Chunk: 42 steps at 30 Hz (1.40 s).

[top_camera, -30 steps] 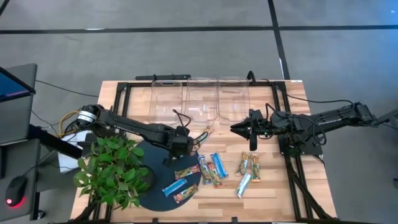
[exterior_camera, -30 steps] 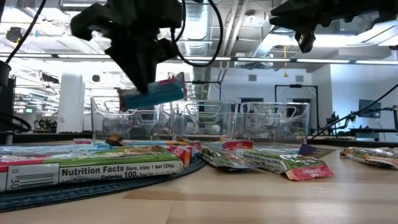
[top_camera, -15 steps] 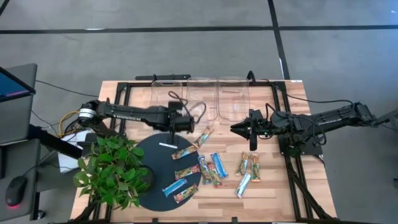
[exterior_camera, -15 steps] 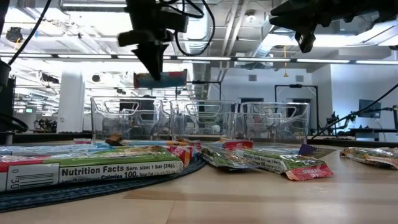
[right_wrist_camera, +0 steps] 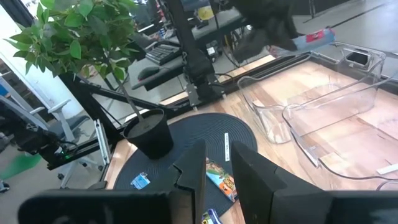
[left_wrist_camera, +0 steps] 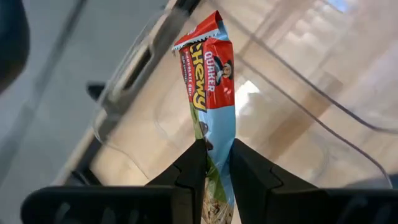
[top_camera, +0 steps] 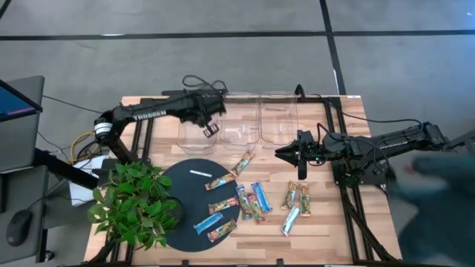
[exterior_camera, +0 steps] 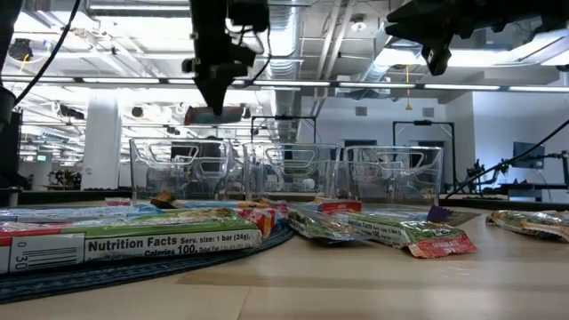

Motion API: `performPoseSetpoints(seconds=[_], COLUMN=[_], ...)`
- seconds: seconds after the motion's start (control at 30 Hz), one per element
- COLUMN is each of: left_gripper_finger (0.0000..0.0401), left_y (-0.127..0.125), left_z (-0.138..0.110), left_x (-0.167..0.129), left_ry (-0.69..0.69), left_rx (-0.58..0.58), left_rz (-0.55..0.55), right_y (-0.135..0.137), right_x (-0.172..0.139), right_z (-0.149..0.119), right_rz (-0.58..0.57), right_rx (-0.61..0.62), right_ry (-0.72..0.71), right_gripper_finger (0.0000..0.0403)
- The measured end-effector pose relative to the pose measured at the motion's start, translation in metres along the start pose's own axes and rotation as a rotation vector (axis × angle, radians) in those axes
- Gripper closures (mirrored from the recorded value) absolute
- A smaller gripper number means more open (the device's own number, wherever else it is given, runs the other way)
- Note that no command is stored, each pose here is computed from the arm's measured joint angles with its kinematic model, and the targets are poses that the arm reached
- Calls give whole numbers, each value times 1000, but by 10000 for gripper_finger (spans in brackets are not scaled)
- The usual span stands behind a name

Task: Pick and place Granola Bars by type
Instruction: Put the red granola bar into the left transparent bin

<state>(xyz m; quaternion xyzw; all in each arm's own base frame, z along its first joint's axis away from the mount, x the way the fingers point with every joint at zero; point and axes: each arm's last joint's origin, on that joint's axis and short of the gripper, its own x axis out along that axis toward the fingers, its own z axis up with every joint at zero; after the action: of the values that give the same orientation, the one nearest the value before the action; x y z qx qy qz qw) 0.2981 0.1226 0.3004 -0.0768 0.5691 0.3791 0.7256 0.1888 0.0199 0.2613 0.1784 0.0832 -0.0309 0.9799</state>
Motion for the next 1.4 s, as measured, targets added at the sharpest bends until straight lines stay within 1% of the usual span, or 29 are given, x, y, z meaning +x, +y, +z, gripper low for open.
performPoseSetpoints(seconds=[0.1, 0.23, 0.37, 0.47, 0.57, 0.63, 0.9, 1.07, 1.17, 1.3, 1.4], left_gripper_finger=[344, 344, 344, 344, 344, 344, 344, 344, 344, 344, 344], left_y=[18, 37, 51, 53, 51, 49, 45, 45, 42, 35, 30], left_z=[4, 10, 14, 16, 14, 14, 16, 17, 18, 9, 3], left_x=[9, 18, 23, 31, 39, 42, 44, 45, 49, 62, 70], left_ry=[35, 24, 12, 10, 30, 27, -2, -10, -37, 12, 32], left_rx=[-102, -205, -364, -491, -565, -581, -609, -628, -636, -639, -638], left_rz=[-32, -21, -19, -57, -104, -129, -153, -139, -164, -199, -196], right_y=[0, 0, -1, -1, -1, -1, -1, -1, -1, -1, -1], right_x=[0, 0, 0, 0, 0, 0, 0, 0, 0, 0, 0], right_z=[0, -1, -1, -1, -1, -2, -2, -2, -2, -2, -2], right_rz=[0, -2, -6, -6, -6, -7, -9, -9, -9, -9, -9], right_rx=[0, -1, -3, -2, -3, -3, -4, -4, -4, -4, -4], right_ry=[0, 6, 15, 14, 15, 16, 22, 22, 22, 22, 22], right_gripper_finger=[332, 332, 332, 332, 332, 332, 332, 332, 332, 332, 332])
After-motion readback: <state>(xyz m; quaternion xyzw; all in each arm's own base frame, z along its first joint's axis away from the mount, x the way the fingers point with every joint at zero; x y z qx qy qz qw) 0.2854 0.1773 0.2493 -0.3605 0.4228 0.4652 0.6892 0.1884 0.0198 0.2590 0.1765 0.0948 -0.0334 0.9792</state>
